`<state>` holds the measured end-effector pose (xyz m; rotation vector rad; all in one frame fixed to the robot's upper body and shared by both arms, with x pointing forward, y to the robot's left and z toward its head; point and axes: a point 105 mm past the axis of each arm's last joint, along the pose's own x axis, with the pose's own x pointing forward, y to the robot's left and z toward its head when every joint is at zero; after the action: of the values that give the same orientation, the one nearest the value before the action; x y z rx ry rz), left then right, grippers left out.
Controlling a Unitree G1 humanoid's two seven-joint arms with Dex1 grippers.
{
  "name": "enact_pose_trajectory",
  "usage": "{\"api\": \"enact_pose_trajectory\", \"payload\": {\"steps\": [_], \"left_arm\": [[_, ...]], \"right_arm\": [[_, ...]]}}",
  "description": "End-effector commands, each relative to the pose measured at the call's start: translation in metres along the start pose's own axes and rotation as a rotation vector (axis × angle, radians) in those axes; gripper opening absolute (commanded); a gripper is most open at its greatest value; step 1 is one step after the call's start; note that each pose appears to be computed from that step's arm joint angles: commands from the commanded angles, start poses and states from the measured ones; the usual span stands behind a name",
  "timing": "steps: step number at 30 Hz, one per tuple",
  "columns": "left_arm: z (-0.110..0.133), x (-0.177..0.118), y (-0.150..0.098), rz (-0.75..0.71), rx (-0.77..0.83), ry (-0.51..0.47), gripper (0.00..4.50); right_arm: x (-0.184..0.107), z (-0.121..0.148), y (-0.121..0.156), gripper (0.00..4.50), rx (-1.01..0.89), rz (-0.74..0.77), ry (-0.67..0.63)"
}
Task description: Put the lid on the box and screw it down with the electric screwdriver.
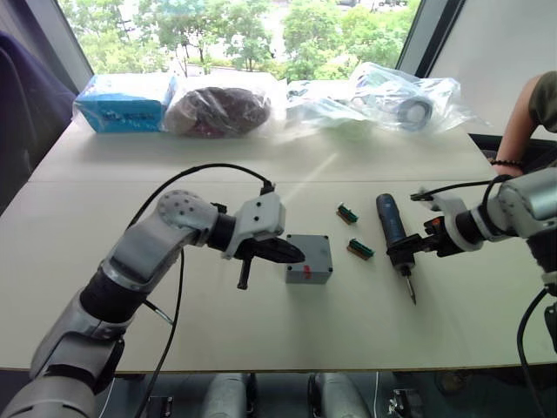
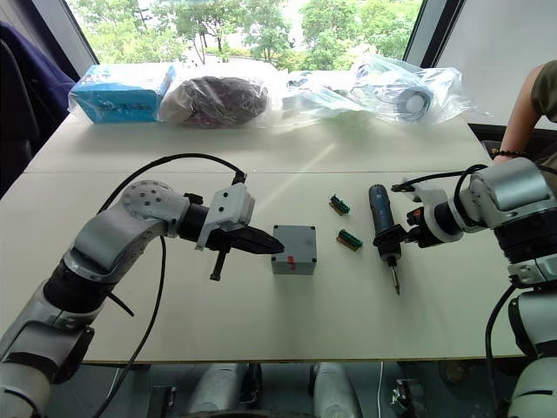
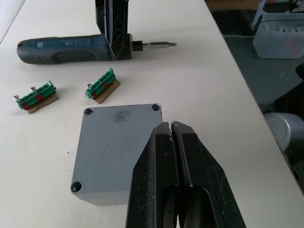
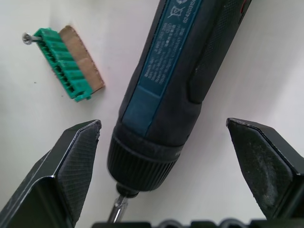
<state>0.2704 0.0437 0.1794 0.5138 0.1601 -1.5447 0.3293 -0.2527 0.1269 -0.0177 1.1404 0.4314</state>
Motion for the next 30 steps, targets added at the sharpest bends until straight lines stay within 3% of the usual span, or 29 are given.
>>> {"api": "enact_pose_trajectory", "payload": {"steps": [1, 2, 5, 11, 15, 19, 21, 24, 27, 30], "left_arm": [[0.009, -0.007, 0.002, 0.047, 0.015, -0.025, 0.00], [0.008, -0.007, 0.002, 0.053, 0.011, -0.026, 0.00], [0.007, -0.006, 0.002, 0.063, 0.001, -0.027, 0.00], [0.005, -0.007, 0.005, 0.098, -0.006, -0.027, 0.00], [0.006, -0.005, 0.006, 0.107, -0.013, -0.038, 0.00], [0.005, -0.005, 0.007, 0.112, -0.021, -0.042, 0.00], [0.002, -0.006, 0.009, 0.116, -0.025, -0.040, 0.00], [0.001, -0.010, 0.016, 0.120, -0.043, -0.051, 0.00], [0.000, -0.014, 0.022, 0.119, -0.064, -0.064, 0.00], [0.001, -0.019, 0.029, 0.119, -0.078, -0.071, 0.00]], "right_arm": [[0.000, 0.011, -0.006, 4.47, -0.024, -0.016, -0.009], [0.003, 0.010, -0.007, 4.47, -0.034, -0.019, 0.007], [0.010, 0.006, -0.010, 3.86, -0.081, -0.027, 0.064], [0.012, -0.013, -0.018, 1.86, -0.142, -0.037, 0.177], [0.012, -0.024, -0.026, 1.83, -0.143, -0.053, 0.217], [0.007, -0.013, -0.035, 1.83, -0.116, -0.100, 0.157], [-0.008, 0.014, -0.039, 1.83, -0.104, -0.130, 0.030], [-0.044, 0.067, -0.039, 1.83, -0.092, -0.168, -0.261], [-0.073, 0.103, -0.022, 1.83, -0.060, -0.094, -0.509], [-0.108, 0.133, 0.002, 1.83, -0.145, -0.039, -0.858]]}}
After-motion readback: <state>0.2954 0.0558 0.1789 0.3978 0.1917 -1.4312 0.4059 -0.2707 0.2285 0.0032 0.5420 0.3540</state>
